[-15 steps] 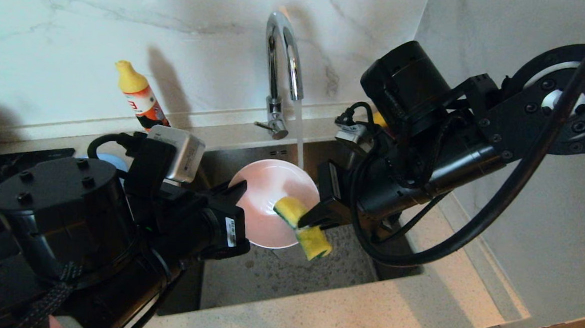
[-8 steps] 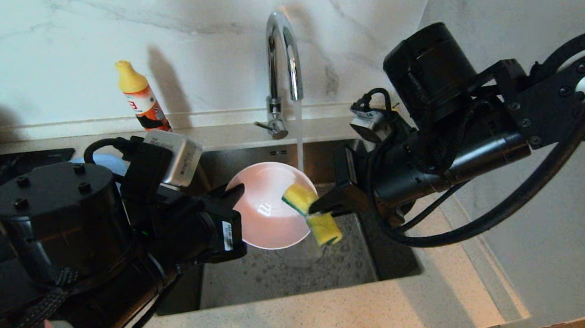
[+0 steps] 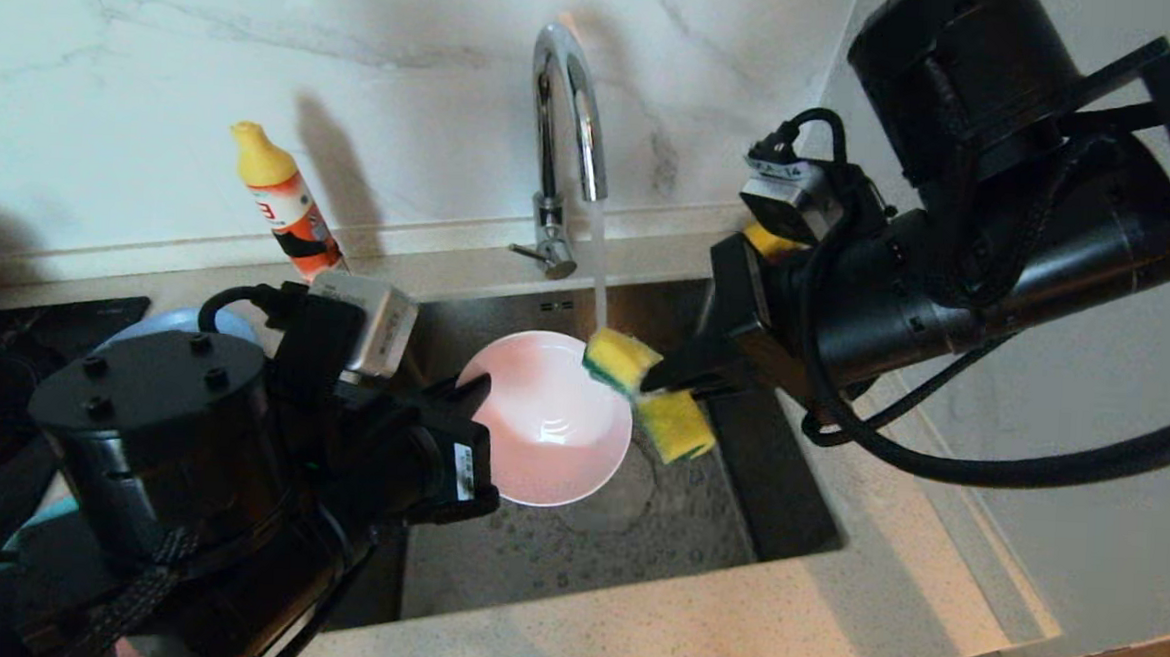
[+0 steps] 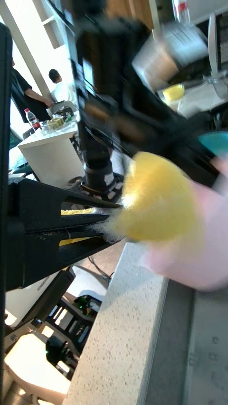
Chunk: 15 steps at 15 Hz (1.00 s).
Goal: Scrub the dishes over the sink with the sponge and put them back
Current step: Wipe the bowl, then rinse the bowl
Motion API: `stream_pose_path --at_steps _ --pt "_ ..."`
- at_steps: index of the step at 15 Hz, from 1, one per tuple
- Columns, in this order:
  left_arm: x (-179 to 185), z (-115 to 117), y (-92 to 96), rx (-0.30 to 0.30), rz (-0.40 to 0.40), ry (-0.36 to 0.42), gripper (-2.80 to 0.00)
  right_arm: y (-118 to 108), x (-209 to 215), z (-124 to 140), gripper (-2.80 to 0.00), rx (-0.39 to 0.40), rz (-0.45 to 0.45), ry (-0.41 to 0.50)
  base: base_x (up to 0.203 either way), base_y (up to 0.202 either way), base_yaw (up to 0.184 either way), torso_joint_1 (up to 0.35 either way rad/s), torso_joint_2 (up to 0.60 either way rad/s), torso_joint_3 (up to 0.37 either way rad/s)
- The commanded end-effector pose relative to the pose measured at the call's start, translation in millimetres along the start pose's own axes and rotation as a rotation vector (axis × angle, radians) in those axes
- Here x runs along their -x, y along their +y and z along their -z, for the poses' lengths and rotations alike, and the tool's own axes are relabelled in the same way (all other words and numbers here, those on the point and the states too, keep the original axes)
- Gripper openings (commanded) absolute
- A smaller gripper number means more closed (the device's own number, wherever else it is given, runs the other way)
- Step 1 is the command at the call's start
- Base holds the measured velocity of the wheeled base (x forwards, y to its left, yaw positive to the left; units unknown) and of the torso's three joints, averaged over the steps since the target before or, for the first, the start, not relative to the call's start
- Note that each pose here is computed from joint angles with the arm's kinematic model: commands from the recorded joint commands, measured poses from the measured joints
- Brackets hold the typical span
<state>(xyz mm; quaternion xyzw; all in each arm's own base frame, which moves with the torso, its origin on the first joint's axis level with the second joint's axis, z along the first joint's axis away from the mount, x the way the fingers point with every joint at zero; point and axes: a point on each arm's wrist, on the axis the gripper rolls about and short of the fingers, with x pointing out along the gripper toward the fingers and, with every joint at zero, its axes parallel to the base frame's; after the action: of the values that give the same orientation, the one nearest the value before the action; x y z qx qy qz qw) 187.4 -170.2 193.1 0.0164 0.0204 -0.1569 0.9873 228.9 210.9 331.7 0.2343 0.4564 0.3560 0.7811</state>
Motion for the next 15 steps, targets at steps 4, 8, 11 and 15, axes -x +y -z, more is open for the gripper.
stream_pose_path --at_steps 4,8,11,15 --pt "-25.9 4.8 7.8 0.016 -0.081 0.118 -2.8 12.1 38.3 8.9 -2.8 0.057 -0.057 -0.043 0.0 0.0 0.0 0.0 0.0 0.0" --pt "-27.4 -18.8 10.2 0.138 -0.117 0.363 -2.8 6.9 55.9 9.7 -2.8 0.065 -0.044 -0.073 0.0 0.0 0.0 0.0 0.0 0.0" --pt "-30.3 -36.1 12.8 0.276 -0.112 0.532 -2.8 2.2 63.4 10.8 -2.8 0.054 -0.04 -0.078 0.0 0.0 0.0 0.0 0.0 0.0" --pt "-58.5 -19.1 20.2 0.299 -0.172 0.591 -2.8 -5.5 65.3 13.0 -2.8 0.037 -0.034 -0.066 0.0 0.0 0.0 0.0 0.0 0.0"
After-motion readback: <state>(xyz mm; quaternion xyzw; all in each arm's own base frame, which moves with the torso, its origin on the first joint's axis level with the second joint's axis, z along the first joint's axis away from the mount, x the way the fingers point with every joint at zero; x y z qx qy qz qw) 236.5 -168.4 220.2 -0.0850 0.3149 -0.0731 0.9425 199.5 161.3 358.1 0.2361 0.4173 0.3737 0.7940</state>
